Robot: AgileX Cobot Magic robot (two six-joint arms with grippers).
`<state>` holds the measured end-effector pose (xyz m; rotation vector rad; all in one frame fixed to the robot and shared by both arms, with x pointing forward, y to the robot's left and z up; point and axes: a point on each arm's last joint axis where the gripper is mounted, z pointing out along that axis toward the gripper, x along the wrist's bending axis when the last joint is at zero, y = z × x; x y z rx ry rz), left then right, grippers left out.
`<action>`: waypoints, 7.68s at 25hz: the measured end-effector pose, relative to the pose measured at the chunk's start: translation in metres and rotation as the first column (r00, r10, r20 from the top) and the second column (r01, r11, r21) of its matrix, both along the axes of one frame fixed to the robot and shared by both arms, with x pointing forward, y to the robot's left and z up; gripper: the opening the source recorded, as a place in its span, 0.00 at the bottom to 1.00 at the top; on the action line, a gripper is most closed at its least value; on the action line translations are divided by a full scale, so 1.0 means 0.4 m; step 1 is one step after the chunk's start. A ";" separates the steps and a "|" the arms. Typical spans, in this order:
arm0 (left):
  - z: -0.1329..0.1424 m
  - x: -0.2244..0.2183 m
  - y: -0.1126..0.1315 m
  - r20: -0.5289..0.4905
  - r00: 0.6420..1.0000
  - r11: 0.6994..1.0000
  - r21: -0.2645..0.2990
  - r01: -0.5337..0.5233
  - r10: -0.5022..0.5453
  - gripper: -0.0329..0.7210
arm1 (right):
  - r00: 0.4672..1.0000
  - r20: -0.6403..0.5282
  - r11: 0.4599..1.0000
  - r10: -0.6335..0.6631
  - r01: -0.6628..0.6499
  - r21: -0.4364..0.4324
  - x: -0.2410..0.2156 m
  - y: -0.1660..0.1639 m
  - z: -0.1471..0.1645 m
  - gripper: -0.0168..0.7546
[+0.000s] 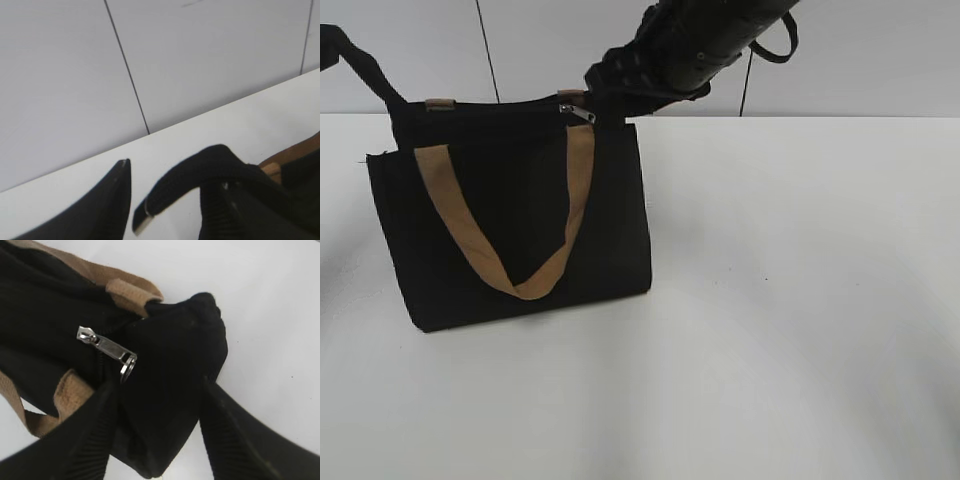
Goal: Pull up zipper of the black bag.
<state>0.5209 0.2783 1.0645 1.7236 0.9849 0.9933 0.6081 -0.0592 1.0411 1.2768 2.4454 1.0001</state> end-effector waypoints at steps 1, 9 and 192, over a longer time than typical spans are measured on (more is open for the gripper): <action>0.001 -0.003 0.003 -0.014 1.000 1.000 0.000 -0.016 0.016 0.51 | 1.000 -0.002 1.000 0.022 -0.022 -0.017 -0.003 -0.001 -0.002 0.54; -0.012 -0.020 0.008 -0.150 0.986 0.995 -0.063 -0.077 0.067 0.52 | 0.995 0.008 0.988 0.101 -0.100 -0.121 -0.021 -0.019 0.017 0.55; -0.004 -0.731 0.053 -0.218 0.942 0.939 -0.179 -0.295 0.255 0.58 | 0.715 0.350 0.780 -0.605 0.621 0.079 -0.931 -0.579 0.002 0.55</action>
